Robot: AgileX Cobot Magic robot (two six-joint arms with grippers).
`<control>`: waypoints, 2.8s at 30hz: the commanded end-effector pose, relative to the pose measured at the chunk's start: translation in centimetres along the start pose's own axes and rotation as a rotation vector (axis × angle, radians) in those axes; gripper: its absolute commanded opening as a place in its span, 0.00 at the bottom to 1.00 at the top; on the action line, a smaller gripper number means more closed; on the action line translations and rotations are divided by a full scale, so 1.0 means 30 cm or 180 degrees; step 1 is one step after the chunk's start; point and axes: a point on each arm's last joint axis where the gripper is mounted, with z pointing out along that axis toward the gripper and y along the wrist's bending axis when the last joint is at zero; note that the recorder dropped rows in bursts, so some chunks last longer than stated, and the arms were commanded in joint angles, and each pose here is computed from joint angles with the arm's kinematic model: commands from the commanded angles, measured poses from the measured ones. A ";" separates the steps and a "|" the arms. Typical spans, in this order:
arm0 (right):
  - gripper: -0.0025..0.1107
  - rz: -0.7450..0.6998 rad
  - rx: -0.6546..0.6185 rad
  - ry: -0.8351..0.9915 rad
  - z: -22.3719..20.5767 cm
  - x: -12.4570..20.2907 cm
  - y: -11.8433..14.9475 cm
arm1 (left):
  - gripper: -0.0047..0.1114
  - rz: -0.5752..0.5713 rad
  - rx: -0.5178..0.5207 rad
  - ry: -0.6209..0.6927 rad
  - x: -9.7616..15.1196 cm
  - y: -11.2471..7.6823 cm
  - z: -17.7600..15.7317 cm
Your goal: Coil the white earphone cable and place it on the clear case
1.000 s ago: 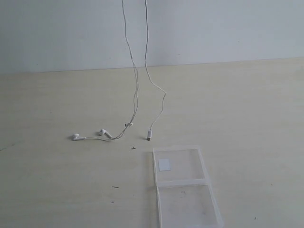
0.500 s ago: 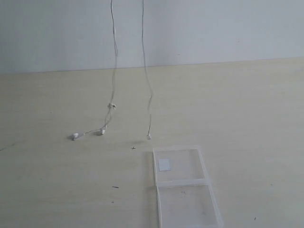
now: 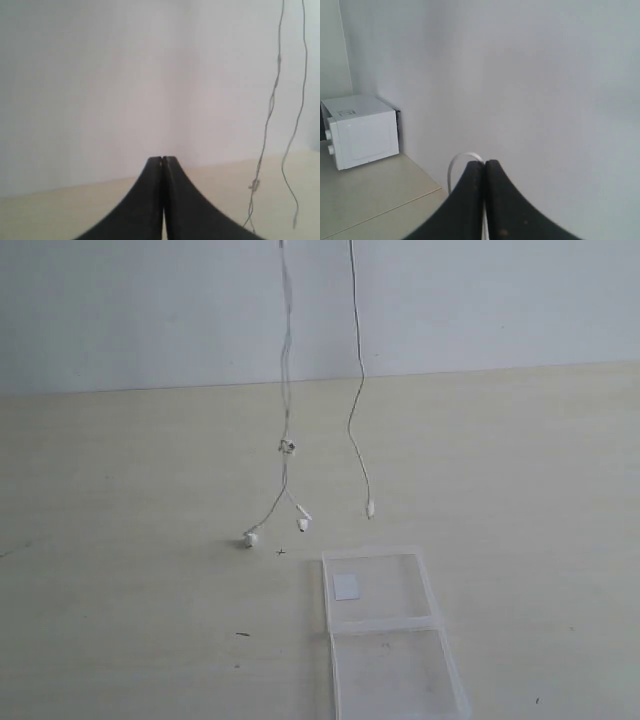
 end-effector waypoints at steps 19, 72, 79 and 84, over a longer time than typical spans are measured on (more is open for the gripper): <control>0.02 0.0291 -0.0317 0.0020 -0.043 -0.062 0.059 | 0.44 -0.0628 0.1653 0.0850 0.025 -0.007 0.397; 0.02 0.0555 -0.0622 0.0009 -0.012 -0.069 0.152 | 0.19 -0.0836 0.2413 0.1216 0.084 -0.246 0.700; 0.02 0.0325 -0.0138 0.0278 -0.007 -0.039 0.108 | 0.05 -0.0772 0.2398 0.1293 0.091 -0.245 0.698; 0.02 0.0317 -0.0076 0.0241 -0.007 -0.042 0.102 | 0.06 -0.0705 0.2242 0.1396 0.103 -0.233 0.703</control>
